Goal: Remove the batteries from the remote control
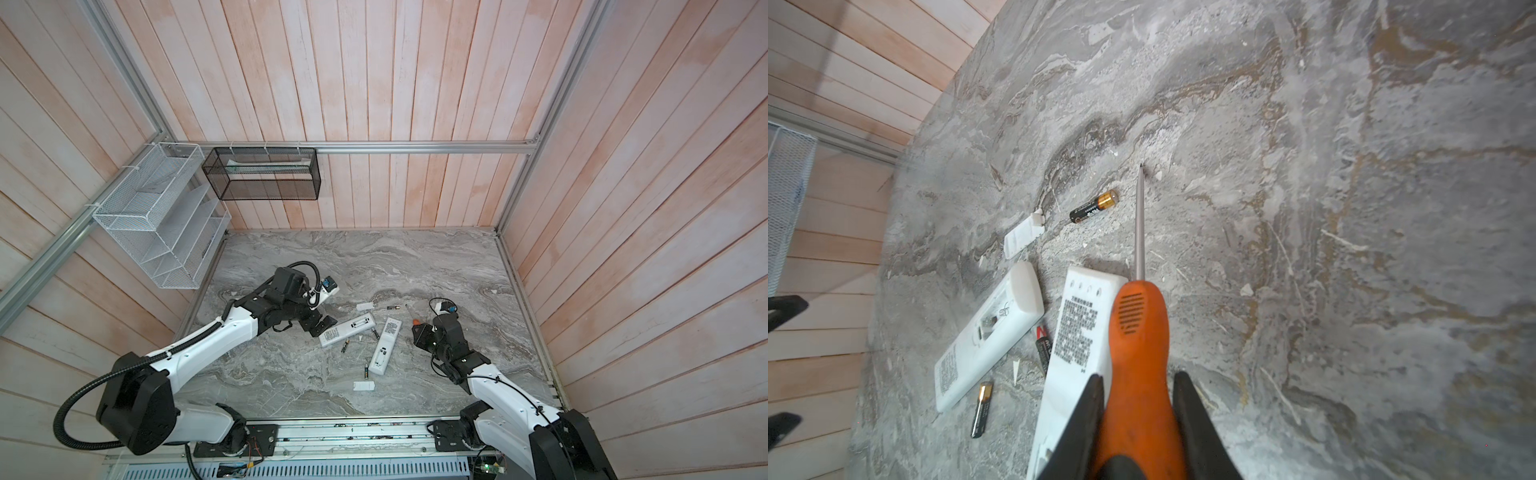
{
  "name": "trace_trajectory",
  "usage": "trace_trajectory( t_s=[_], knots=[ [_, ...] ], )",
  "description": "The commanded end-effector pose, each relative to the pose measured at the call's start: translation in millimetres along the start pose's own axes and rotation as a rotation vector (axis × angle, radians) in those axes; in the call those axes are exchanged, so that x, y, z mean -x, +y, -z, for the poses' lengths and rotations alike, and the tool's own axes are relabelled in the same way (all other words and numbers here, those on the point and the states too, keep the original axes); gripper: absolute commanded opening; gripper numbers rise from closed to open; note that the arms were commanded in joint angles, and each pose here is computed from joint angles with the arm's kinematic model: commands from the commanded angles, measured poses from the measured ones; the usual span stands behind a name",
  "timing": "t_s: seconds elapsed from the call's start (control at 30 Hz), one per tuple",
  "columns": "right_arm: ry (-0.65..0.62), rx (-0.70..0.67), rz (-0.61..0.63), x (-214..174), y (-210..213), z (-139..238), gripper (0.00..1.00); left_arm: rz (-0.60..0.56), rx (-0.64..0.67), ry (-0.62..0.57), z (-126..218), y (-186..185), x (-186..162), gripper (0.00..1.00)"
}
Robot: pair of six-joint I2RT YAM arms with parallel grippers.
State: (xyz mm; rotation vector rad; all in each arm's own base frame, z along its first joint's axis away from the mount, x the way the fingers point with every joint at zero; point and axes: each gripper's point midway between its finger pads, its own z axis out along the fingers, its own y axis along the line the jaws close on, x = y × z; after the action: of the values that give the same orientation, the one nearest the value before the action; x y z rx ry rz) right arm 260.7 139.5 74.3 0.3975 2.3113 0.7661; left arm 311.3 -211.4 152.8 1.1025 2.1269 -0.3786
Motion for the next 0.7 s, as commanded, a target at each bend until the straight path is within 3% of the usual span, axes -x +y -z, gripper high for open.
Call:
trace_trajectory(
  t_s=[0.0,0.2,0.37,0.53,0.63,0.67],
  knots=[
    [0.128,-0.042,-0.038,-33.0,-17.0,4.7,0.38,0.152,-0.026,-0.156,21.9,7.5,17.8,1.0],
    [0.107,-0.074,-0.041,-25.0,-14.7,25.6,0.65,0.364,0.003,-0.412,73.0,41.8,30.3,1.0],
    [0.04,-0.062,-0.018,0.0,3.7,44.9,0.71,0.547,0.061,-0.524,99.1,74.5,23.1,1.0],
    [-0.139,-0.072,0.201,73.2,36.0,62.5,0.81,0.736,0.351,-0.561,114.2,126.9,-3.4,1.0],
    [-0.304,-0.128,0.355,124.2,37.3,65.7,0.98,0.682,0.452,-0.588,124.5,137.4,-8.8,1.0],
    [-0.359,-0.131,0.403,138.8,37.5,67.1,0.98,0.68,0.484,-0.6,127.2,140.3,-12.2,1.0]
  ],
)
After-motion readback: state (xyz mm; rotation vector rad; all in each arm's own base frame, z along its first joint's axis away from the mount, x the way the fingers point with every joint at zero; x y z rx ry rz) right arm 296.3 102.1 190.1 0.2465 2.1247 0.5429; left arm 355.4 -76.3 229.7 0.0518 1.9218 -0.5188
